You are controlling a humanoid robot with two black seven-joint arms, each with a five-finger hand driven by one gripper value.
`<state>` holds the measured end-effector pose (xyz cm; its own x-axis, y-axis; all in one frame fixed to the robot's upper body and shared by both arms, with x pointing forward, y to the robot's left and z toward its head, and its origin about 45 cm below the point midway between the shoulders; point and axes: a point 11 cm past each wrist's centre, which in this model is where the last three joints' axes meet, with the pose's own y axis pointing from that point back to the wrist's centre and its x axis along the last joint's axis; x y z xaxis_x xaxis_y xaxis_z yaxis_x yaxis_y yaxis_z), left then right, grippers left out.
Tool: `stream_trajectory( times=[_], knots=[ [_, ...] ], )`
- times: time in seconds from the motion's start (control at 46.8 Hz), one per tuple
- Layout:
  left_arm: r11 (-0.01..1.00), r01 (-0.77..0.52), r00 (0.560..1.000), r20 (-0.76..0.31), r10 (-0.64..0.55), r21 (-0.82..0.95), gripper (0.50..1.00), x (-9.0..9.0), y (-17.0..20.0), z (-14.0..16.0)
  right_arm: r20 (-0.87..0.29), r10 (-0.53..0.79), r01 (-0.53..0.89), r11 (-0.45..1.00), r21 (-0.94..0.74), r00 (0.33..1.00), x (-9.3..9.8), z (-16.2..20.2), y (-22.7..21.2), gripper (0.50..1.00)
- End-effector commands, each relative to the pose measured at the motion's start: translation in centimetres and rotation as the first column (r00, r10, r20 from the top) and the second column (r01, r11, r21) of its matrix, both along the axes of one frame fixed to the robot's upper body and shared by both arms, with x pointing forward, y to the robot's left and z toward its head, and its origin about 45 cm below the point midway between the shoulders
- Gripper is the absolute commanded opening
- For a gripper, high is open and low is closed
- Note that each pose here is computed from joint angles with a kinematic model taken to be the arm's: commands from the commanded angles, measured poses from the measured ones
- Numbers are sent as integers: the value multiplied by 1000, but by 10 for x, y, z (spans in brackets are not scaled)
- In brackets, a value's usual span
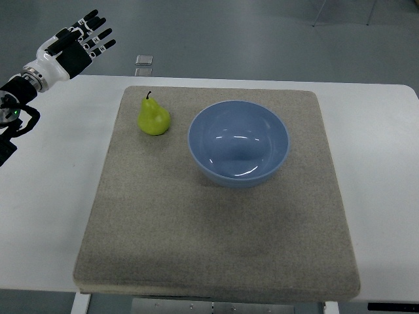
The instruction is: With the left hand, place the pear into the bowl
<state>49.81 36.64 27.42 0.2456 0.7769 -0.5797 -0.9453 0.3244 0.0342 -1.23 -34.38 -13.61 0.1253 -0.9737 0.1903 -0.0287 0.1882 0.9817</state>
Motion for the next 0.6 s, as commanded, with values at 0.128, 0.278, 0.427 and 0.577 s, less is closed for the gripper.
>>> stream_trajectory(
  times=[0.128,0.278,0.427,0.577],
  knots=[
    [1000,4,1000,-3,-4,15,994,0,1,0,0,0,0,1000,0,1000,0,0,0,926],
    [1000,0,1000,4,0,5,994,1,1,2,0,0,0,1000,0,1000,0,0,0,924],
    [1000,3,1000,7,-3,6,994,1,0,4,0,0,0,1000,0,1000,0,0,0,924],
    [1000,17,1000,12,-17,10,994,2,-5,6,0,0,0,1000,0,1000,0,0,0,926]
  ],
)
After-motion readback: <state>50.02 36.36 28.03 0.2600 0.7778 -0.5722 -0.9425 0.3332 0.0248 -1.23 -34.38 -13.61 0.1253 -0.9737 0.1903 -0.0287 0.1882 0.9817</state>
